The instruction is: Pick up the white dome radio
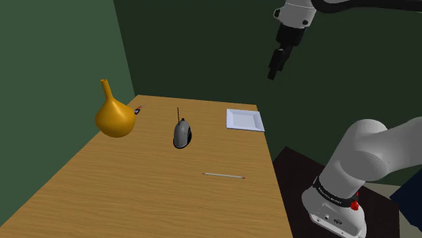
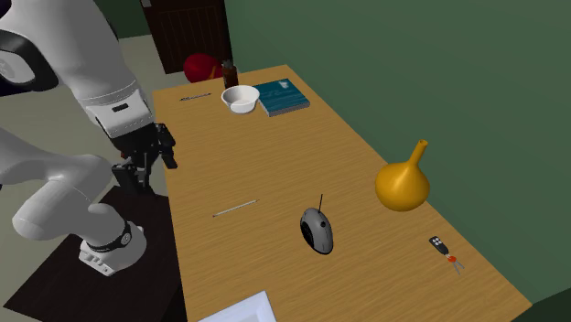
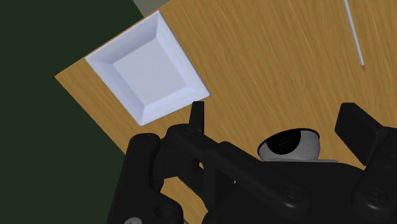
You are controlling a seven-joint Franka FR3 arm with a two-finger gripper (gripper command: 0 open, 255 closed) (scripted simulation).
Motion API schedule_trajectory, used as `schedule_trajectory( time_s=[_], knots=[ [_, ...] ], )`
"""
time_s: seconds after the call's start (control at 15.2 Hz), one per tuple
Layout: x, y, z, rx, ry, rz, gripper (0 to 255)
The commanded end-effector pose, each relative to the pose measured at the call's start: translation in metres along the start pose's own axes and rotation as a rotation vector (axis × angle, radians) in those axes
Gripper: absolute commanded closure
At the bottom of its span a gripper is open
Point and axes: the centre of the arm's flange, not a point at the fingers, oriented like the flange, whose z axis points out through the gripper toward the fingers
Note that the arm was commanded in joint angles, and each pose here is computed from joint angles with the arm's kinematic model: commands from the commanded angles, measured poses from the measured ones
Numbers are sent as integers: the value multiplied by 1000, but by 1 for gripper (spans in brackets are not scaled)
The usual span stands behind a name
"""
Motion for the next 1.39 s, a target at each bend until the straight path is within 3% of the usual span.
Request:
schedule_trajectory(
  time_s=[0.0,0.66,1.32],
  knots=[
    [0,0,0,0,0,0,0],
    [42,-103,87,-119,109,210,0],
    [114,-183,178,-238,219,421,0]
  ],
)
